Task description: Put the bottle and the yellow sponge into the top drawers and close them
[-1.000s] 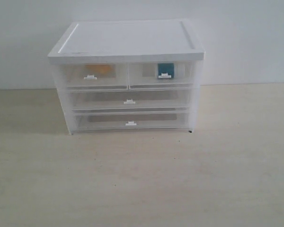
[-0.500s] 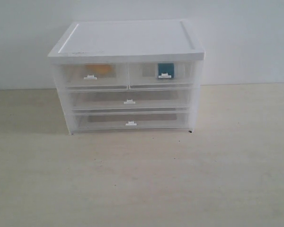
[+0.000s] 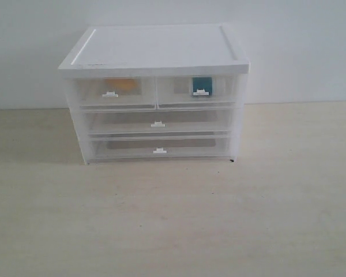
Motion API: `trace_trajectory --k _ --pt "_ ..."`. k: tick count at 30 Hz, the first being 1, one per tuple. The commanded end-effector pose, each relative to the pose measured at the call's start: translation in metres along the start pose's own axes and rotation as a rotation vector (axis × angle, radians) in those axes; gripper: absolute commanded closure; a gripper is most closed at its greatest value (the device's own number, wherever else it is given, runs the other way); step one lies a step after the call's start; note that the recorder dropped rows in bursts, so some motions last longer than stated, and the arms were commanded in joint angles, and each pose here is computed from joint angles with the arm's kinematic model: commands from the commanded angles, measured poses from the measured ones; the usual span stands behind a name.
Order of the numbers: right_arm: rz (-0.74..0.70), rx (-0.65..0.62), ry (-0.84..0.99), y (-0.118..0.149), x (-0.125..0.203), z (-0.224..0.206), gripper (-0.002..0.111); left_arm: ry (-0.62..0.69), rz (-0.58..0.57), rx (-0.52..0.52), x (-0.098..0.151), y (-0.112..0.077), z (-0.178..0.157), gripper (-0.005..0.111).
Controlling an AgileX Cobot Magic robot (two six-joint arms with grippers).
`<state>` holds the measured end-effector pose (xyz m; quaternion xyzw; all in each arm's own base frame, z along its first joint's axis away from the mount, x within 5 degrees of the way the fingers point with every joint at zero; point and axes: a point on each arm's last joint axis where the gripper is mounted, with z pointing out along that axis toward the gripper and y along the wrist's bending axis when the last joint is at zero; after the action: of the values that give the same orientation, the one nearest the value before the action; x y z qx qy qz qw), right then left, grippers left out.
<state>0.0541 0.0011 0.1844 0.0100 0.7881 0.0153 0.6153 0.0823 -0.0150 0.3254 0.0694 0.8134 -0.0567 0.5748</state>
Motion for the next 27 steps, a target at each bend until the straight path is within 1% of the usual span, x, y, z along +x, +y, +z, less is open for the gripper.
trace_trajectory --k 1,5,12,18,27 --pt "-0.001 0.001 -0.01 0.0 0.0 0.0 0.108 -0.106 0.05 0.033 0.01 -0.003 0.008 0.102" --pt "-0.001 0.001 -0.01 0.0 0.0 0.0 0.108 -0.158 0.06 0.042 0.027 -0.003 0.006 0.102" --pt "-0.001 0.001 -0.01 0.0 0.0 0.0 0.108 -0.202 0.071 0.04 0.056 -0.002 -0.004 0.102" --pt "-0.001 0.001 -0.01 0.0 0.0 0.0 0.108 -0.231 0.028 0.003 0.075 0.001 -0.007 0.102" --pt "-0.001 0.001 -0.01 0.0 0.0 0.0 0.108 -0.21 -0.015 -0.07 0.108 0.005 0.001 0.102"
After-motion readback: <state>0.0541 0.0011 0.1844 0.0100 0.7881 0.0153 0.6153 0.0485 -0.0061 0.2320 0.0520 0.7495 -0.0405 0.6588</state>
